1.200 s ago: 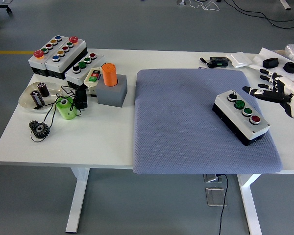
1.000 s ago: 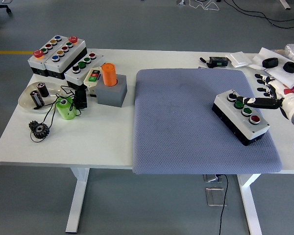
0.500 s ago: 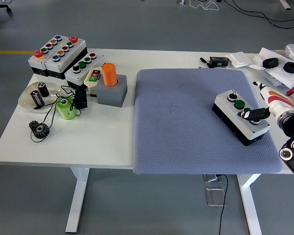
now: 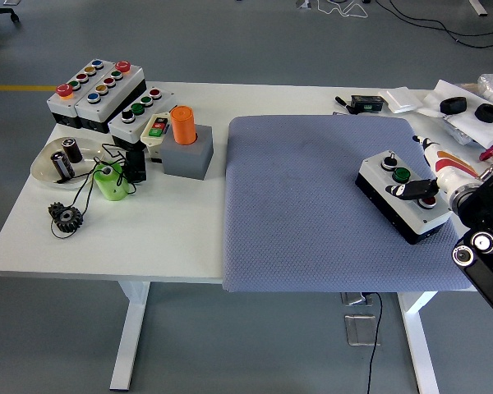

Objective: Pick up the button,place it on the desk,press the button,press the button

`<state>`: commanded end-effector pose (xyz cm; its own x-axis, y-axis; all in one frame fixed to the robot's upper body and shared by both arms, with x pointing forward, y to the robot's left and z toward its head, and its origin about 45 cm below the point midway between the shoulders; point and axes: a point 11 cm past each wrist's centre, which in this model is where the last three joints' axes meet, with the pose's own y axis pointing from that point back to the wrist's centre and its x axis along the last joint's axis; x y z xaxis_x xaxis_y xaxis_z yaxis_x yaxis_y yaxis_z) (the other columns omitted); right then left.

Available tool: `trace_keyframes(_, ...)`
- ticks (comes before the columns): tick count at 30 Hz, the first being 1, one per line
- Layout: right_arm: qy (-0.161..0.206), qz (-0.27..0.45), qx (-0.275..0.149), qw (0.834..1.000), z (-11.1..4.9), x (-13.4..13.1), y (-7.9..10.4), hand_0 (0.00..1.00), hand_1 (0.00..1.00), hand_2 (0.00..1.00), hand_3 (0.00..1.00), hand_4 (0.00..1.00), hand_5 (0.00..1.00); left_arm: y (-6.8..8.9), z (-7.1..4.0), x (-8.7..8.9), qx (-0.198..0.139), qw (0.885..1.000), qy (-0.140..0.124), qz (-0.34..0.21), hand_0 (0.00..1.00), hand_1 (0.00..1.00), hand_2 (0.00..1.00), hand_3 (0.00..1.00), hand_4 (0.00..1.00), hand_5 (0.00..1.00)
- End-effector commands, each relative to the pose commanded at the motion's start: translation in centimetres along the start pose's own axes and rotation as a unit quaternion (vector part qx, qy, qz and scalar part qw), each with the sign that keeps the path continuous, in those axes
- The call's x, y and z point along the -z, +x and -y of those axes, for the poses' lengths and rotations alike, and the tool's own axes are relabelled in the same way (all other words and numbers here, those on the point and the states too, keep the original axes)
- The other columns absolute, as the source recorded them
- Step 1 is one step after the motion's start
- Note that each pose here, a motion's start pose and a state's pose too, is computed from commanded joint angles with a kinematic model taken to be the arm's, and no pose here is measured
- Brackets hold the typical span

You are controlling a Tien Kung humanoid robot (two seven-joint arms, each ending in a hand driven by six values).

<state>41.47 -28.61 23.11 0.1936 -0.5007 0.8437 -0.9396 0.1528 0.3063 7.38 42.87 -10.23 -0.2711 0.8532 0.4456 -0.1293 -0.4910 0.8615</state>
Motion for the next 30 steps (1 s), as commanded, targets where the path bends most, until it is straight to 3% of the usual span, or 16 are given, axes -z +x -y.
trace_keyframes(6,-0.026,0.002,0.01,1.0,1.1,-0.5,-1.2,0.998,0.952,0.998,0.998,0.904,0.299,0.0,0.0,0.0,0.001,1.0,0.0,0.0,0.646,0.7,0.706,0.514,0.321,0.998)
trace_keyframes(13,-0.043,-0.023,0.011,0.999,2.3,-0.3,-1.4,0.998,0.938,0.998,0.998,0.906,0.297,-0.1,0.0,0.0,0.001,1.0,0.0,-0.001,0.645,0.701,0.706,0.514,0.321,0.998)
trace_keyframes(14,-0.046,-0.028,0.012,0.998,2.5,-0.3,-1.5,0.94,0.867,0.914,0.952,0.897,0.288,-0.1,0.0,0.0,0.001,1.0,0.0,-0.001,0.646,0.7,0.704,0.513,0.321,0.998)
trace_keyframes(19,-0.056,-0.052,0.018,0.997,3.2,-0.3,-1.4,0.94,0.867,0.914,0.952,0.897,0.288,0.0,0.0,0.0,0.001,1.0,0.0,-0.001,0.646,0.7,0.704,0.513,0.321,0.998)
trace_keyframes(20,-0.058,-0.055,0.02,0.997,3.3,-0.3,-1.5,0.84,0.737,0.759,0.893,0.892,0.286,0.0,0.0,0.0,0.001,1.0,0.0,-0.001,0.646,0.701,0.703,0.511,0.321,0.998)
trace_keyframes(25,-0.069,-0.078,0.038,0.994,3.7,-0.7,-1.8,0.84,0.737,0.759,0.893,0.892,0.286,0.0,0.0,0.0,0.001,1.0,0.0,-0.001,0.646,0.701,0.703,0.511,0.321,0.998)
trace_keyframes(26,-0.07,-0.082,0.04,0.993,3.8,-0.8,-1.8,0.648,0.56,0.579,0.818,0.888,0.296,0.0,0.0,0.0,0.001,1.0,0.0,-0.001,0.646,0.701,0.704,0.51,0.32,0.998)
trace_keyframes(30,-0.074,-0.099,0.045,0.991,3.9,-1.0,-2.0,0.648,0.56,0.579,0.818,0.888,0.296,0.0,0.0,0.0,0.0,1.0,0.0,-0.002,0.646,0.701,0.704,0.51,0.32,0.998)
